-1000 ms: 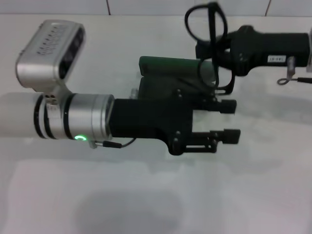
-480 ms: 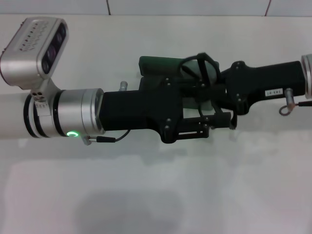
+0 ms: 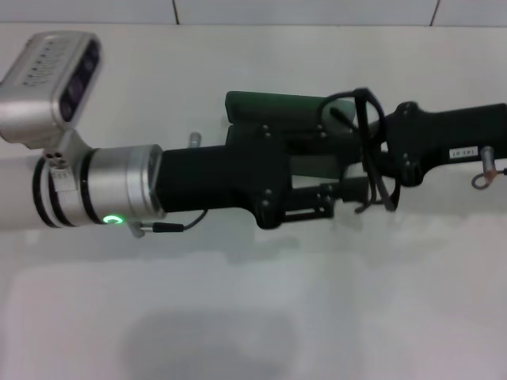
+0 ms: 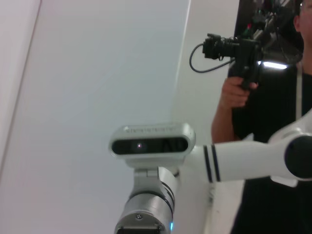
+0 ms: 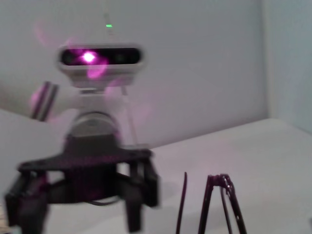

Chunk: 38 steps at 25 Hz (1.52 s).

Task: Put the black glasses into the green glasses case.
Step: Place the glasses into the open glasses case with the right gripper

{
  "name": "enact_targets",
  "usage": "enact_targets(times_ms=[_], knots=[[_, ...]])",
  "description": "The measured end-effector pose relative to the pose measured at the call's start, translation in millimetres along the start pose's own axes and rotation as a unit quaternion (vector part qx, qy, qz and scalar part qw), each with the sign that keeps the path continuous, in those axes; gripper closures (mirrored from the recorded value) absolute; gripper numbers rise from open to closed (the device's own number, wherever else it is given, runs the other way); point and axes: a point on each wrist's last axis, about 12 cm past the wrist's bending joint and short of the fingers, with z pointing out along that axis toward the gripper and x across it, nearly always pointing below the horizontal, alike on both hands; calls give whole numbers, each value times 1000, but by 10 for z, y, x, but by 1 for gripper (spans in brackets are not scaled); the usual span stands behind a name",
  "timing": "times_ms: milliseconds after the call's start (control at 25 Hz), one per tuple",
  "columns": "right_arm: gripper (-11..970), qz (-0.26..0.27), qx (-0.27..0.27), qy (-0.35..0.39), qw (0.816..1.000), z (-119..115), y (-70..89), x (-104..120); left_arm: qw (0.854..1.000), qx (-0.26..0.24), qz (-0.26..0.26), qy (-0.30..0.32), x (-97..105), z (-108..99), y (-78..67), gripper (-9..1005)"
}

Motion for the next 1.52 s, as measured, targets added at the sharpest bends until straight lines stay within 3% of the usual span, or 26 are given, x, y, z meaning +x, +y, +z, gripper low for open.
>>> enact_targets(times_ms=[200, 440, 680, 920, 1120, 1280, 1520], knots=[[888, -39, 57, 23, 997, 8, -115, -60, 995, -91, 0, -35, 28, -301, 25, 399], [883, -115, 104, 125, 980, 301, -113, -263, 978, -204, -11, -49, 128, -631, 51, 398], [877, -172, 141, 184, 957, 613, -66, -329, 949, -301, -15, -91, 158, -918, 53, 398], [871, -219, 167, 196, 941, 866, 17, -335, 917, -379, -20, -118, 198, -1038, 151, 397], [867, -260, 185, 193, 928, 1017, 75, -310, 899, -425, -20, -106, 222, -1103, 250, 396], [863, -295, 212, 194, 911, 1104, 111, -208, 897, -429, -14, -104, 208, -1092, 282, 396], [857, -302, 228, 197, 904, 1106, 86, -142, 899, -425, -13, -106, 169, -1064, 323, 395]])
